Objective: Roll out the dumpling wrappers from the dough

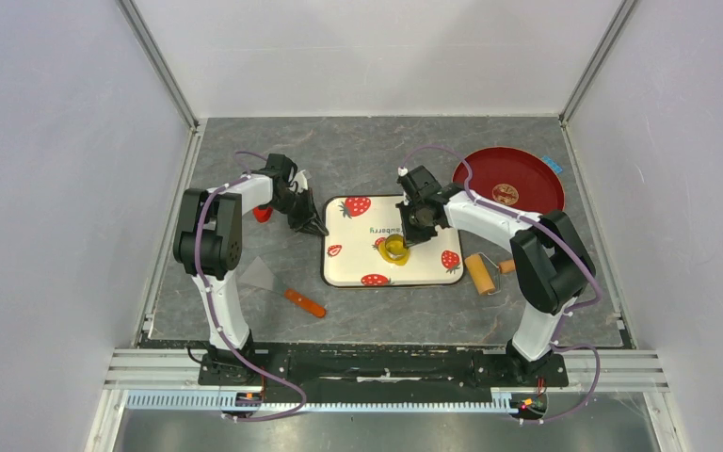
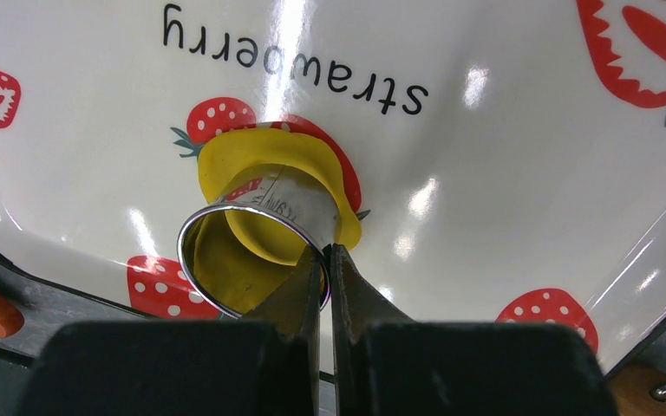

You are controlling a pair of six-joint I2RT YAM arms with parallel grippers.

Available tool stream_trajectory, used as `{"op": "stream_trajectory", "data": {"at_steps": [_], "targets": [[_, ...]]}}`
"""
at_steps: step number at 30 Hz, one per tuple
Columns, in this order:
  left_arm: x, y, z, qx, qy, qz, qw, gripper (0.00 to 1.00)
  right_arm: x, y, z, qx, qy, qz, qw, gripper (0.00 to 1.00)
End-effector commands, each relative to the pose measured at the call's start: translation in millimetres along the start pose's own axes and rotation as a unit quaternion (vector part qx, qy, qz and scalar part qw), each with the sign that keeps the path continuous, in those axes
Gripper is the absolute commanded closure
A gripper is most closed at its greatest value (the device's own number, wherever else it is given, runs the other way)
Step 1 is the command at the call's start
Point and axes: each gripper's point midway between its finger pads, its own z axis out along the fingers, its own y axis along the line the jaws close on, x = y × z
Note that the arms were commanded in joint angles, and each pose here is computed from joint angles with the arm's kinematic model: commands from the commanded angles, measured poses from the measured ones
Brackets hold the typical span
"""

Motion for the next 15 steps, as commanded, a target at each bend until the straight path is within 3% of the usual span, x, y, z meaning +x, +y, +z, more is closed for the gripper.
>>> {"op": "stream_trajectory", "data": {"at_steps": [1,9,15], "targets": [[5.4,11.4,14.1,-0.019,0.015,0.007,1.0,0.98,-5.8,3.4,-2.7,-0.006,-0.016,0.0,1.0,1.0],[5.3,11.3,14.1,-0.019,0.015,0.006,1.0,0.98,2.5,1.7,2.7,-0.008,-0.004,-0.002,1.0,0.98],[3.9,8.9,8.1,-0.021,0.005,0.014,1.0,0.98,-10.5,7.0,-7.7,-0.015,-0.026,-0.004,1.0,0.68]]}}
